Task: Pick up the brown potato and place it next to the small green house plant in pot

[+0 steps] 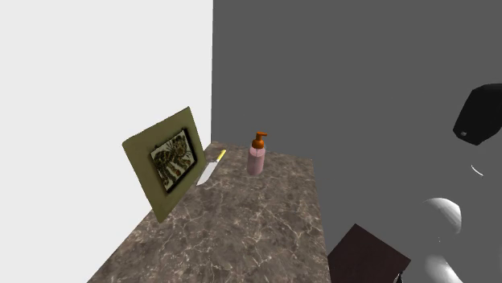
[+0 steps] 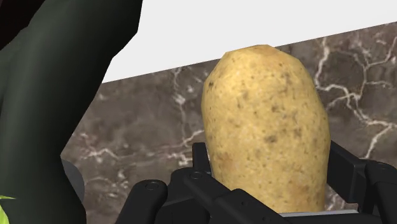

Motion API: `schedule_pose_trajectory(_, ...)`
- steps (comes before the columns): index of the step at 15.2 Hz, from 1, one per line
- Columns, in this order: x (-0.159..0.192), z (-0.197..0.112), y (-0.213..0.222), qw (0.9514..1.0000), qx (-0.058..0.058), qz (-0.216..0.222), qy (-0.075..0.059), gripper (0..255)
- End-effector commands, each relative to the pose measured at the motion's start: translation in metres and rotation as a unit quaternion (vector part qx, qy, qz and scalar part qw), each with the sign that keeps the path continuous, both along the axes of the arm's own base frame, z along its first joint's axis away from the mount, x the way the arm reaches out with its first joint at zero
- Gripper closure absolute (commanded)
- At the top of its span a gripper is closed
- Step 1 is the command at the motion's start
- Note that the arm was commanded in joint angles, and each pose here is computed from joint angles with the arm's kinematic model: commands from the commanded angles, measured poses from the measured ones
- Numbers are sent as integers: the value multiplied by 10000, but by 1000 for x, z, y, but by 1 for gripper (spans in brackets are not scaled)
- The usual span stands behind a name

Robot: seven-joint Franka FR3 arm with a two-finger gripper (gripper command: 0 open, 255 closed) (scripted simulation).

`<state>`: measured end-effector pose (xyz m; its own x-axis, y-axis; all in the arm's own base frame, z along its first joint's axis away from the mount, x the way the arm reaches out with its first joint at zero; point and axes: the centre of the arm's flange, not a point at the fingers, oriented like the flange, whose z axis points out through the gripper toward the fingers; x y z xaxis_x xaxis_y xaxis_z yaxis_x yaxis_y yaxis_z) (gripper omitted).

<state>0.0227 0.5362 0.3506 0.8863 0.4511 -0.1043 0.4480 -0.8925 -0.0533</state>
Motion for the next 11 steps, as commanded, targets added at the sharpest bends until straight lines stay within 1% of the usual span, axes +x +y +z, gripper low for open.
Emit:
schedule_pose_trajectory(1, -1, -15, 0, 10000, 3, 2, -1, 255)
schedule_pose_trajectory(9, -1, -15, 0, 10000, 3, 2, -1, 255)
schedule_pose_trajectory(10, -1, -15, 0, 10000, 3, 2, -1, 0)
schedule_pose_trajectory(11, -1, -15, 0, 10000, 3, 2, -1, 0)
